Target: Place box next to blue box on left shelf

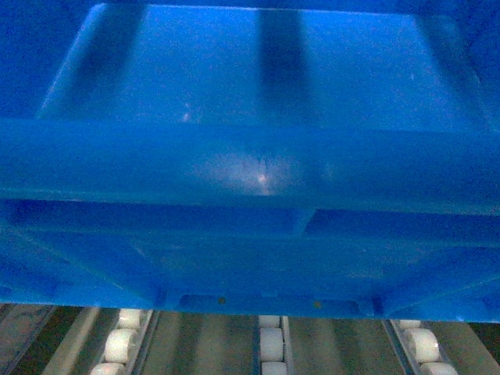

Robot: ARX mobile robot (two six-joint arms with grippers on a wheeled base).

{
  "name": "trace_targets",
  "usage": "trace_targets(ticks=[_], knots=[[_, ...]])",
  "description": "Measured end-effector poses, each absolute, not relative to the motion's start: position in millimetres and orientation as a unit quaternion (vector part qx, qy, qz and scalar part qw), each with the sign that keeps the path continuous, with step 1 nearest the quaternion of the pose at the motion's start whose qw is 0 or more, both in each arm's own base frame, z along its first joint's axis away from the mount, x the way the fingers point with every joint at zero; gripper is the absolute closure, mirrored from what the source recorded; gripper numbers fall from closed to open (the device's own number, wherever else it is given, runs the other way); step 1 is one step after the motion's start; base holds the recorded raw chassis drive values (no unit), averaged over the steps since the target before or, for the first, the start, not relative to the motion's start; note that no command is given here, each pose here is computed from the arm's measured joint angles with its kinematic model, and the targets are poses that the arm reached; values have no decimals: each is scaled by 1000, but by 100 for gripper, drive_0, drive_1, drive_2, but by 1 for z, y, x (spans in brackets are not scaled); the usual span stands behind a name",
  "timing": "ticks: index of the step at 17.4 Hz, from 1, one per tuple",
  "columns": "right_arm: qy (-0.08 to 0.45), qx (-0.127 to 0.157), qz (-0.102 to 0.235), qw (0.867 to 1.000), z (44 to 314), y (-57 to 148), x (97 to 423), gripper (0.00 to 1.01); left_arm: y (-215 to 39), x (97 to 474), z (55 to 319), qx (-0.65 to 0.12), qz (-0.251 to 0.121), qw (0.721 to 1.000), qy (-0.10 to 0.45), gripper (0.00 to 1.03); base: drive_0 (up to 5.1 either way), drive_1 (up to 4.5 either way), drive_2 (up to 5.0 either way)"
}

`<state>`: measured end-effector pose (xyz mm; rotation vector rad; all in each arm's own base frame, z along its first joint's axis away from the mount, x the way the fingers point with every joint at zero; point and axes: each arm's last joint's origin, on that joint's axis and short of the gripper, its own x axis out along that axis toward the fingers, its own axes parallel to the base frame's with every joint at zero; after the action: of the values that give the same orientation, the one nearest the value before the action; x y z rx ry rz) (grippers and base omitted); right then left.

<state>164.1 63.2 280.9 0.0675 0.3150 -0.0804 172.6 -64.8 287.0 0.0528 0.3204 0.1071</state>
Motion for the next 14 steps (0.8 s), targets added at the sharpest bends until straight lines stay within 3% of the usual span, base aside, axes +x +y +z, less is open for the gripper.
trace_targets(ticks=[14], knots=[[155,34,-40,986,281,63,164,90,-65,172,287,26,54,986,158,92,14,423,-395]])
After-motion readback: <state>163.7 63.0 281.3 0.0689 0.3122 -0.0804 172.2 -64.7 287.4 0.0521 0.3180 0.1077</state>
